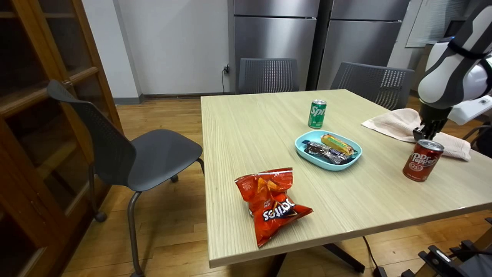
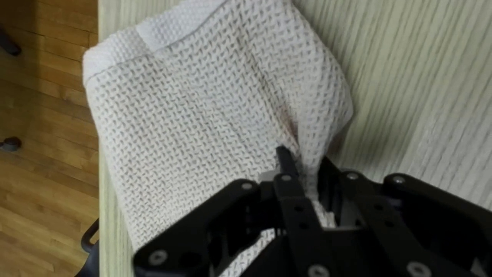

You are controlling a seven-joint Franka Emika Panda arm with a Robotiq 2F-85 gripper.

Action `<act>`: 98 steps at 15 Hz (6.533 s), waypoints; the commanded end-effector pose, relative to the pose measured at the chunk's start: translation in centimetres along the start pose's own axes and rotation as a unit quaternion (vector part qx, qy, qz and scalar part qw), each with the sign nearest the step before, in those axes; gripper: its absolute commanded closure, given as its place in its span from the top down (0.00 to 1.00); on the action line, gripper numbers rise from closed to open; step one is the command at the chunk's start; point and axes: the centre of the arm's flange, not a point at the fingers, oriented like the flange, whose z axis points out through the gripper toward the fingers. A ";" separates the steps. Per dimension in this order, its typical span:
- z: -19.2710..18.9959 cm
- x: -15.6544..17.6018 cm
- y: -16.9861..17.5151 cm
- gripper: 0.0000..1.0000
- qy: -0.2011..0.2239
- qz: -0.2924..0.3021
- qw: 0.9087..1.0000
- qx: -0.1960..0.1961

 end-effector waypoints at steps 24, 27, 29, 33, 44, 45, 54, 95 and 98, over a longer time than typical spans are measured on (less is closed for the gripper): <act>-10.1 -1.5 -0.1 0.01 0.046 -0.045 0.998 -0.027; -10.8 -0.6 -0.9 0.01 0.052 -0.050 0.997 -0.025; -11.2 0.1 -1.7 0.01 0.056 -0.056 0.997 -0.023; -12.1 1.3 -3.6 0.01 0.065 -0.071 0.995 -0.021; -16.0 1.9 -10.7 0.01 0.088 -0.146 0.985 -0.019; -16.3 1.9 -11.6 0.01 0.090 -0.155 0.984 -0.020; -18.6 3.3 -19.8 0.01 0.108 -0.210 0.972 -0.017; -22.8 1.8 -36.5 0.01 0.106 -0.443 0.890 -0.033; -22.5 1.8 -37.3 0.01 0.102 -0.451 0.886 -0.033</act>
